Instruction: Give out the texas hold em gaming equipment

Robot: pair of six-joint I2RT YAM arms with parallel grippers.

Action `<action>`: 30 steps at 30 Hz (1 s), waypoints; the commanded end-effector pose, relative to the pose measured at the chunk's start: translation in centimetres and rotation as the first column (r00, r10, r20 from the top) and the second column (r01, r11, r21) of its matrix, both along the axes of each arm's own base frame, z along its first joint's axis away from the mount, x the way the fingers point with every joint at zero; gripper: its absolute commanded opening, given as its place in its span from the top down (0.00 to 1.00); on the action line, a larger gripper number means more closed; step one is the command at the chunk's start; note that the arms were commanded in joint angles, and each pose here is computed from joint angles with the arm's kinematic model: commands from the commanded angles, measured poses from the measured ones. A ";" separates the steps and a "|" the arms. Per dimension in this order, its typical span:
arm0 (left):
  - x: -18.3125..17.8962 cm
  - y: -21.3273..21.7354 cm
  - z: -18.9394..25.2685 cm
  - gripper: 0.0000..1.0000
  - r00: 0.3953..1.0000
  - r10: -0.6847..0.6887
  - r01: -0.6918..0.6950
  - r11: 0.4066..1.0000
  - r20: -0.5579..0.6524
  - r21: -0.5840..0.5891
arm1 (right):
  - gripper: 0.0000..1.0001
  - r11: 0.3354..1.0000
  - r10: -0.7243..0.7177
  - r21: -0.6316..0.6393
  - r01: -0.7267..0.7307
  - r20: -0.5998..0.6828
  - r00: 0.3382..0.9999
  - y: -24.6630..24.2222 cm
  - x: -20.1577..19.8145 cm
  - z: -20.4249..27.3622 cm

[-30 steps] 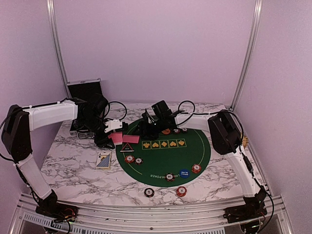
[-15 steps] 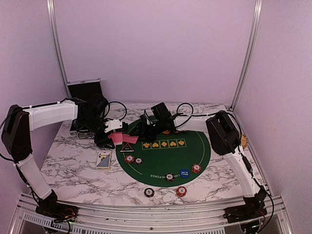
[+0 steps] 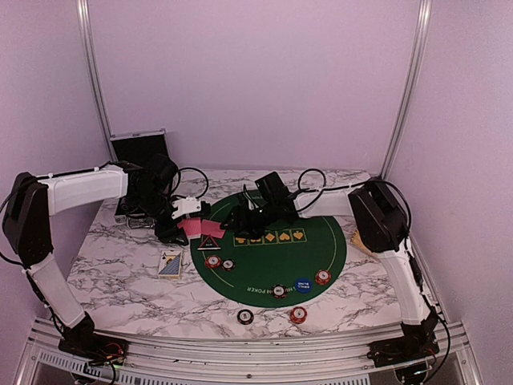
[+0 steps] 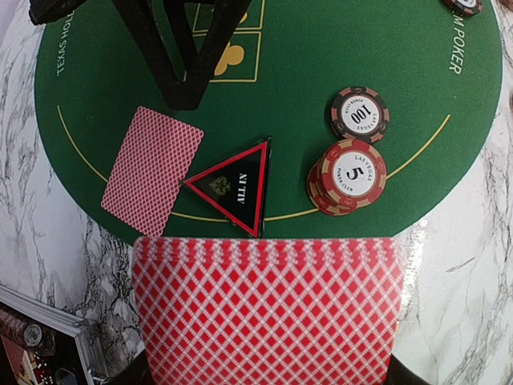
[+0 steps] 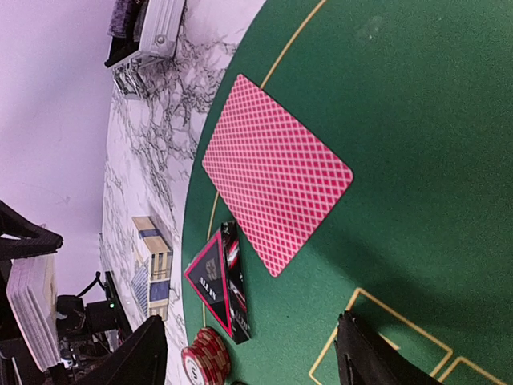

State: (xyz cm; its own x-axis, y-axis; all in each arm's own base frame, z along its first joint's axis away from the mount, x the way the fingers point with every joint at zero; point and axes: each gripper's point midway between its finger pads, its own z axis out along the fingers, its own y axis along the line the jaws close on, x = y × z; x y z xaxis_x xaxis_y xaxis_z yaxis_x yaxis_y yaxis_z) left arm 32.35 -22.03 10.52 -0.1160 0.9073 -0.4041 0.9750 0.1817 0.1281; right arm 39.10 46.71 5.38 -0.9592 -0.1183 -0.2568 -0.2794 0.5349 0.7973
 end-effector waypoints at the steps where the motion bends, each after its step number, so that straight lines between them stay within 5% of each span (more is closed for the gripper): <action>1: -0.8 0.6 0.6 0.99 1.000 -0.002 0.002 1.000 -0.004 0.004 | 0.29 1.000 0.020 -0.005 -0.020 0.063 0.998 0.4 -0.8 1.8; 13: -0.8 -0.2 1.1 0.99 1.000 0.000 0.000 1.000 -0.007 -0.022 | 0.23 0.964 0.091 0.247 -0.098 0.041 0.995 2.7 -4.0 8.5; 30: -0.4 -0.9 1.3 1.00 1.000 0.001 -0.001 1.000 -0.004 -0.028 | 0.23 0.921 0.192 0.345 -0.178 -0.006 0.981 6.0 -7.0 9.0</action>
State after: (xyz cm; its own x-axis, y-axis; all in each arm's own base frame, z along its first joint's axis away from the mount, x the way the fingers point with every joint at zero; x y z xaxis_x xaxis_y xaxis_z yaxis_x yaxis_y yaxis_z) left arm 31.93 -22.31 10.42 -0.1224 0.9070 -0.4030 0.9754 0.1850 0.1200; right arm 32.42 51.59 13.51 -0.9455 -0.1936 -0.2618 -0.3024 0.2242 0.9264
